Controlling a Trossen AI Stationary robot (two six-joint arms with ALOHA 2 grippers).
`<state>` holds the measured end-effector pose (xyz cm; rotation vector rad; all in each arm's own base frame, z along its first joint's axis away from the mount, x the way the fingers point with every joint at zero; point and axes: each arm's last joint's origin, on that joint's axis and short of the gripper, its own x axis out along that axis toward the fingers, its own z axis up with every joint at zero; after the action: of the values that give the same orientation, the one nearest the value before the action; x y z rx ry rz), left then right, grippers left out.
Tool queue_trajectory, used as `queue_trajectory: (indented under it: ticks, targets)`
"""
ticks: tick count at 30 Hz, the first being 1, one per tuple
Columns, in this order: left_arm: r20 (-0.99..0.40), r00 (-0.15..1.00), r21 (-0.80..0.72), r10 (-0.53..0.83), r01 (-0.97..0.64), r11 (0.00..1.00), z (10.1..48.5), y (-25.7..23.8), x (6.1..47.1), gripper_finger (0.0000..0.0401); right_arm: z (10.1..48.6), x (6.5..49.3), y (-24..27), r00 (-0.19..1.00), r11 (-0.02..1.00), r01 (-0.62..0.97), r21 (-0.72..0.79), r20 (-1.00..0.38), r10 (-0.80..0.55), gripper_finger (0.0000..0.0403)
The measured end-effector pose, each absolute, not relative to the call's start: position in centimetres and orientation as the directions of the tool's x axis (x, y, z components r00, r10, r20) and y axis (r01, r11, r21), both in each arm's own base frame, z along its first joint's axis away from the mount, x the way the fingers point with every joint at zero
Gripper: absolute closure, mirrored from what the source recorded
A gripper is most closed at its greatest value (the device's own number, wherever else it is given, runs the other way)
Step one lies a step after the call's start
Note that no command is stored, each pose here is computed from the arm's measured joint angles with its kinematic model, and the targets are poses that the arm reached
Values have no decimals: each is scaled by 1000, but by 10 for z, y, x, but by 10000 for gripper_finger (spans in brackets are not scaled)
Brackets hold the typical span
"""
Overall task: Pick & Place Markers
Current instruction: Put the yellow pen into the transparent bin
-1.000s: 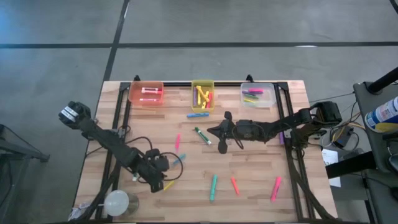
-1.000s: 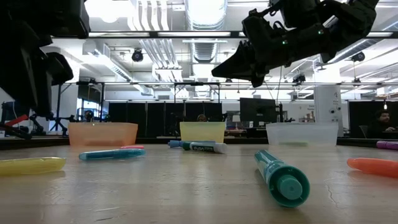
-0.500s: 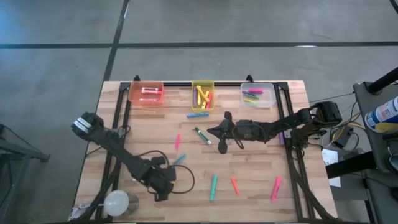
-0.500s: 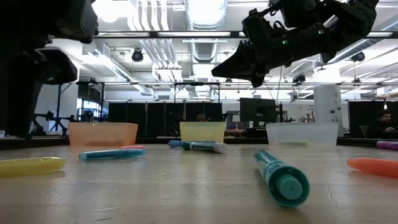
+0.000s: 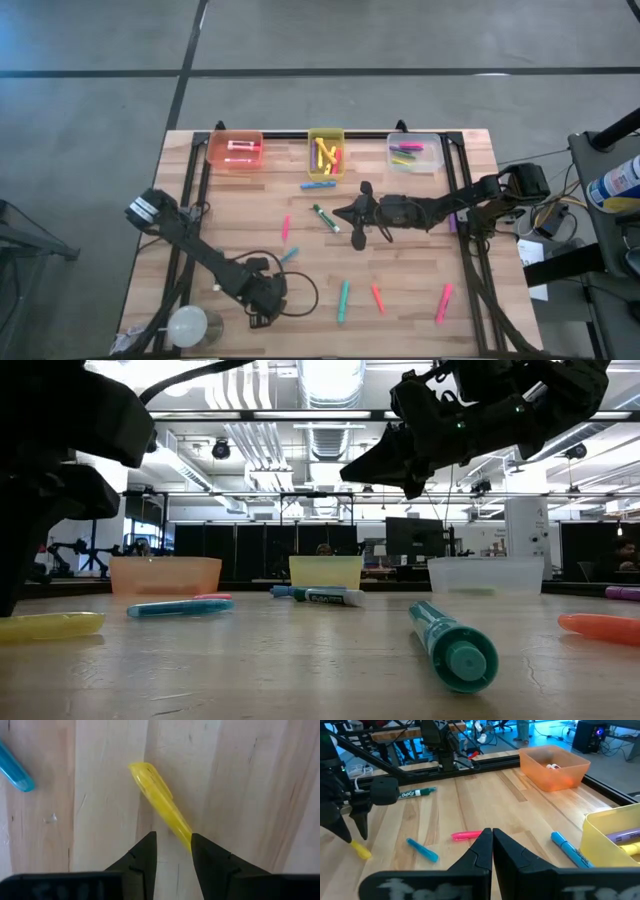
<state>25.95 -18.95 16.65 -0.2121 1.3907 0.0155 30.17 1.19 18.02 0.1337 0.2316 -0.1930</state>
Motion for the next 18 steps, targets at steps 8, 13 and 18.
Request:
queue_trajectory:
  ticks: [8,13,18]
  targets:
    - [-978,176,-139,-111,-155,978,165,-188,258,286,180,302,12,955,973,205,109,-238,-175,394]
    - [-980,172,-135,-104,-181,974,157,-184,258,286,180,302,12,955,973,205,109,-239,-175,394]
    - [-980,174,-134,-99,-207,969,151,-178,254,287,180,302,12,955,973,205,105,-239,-175,394]
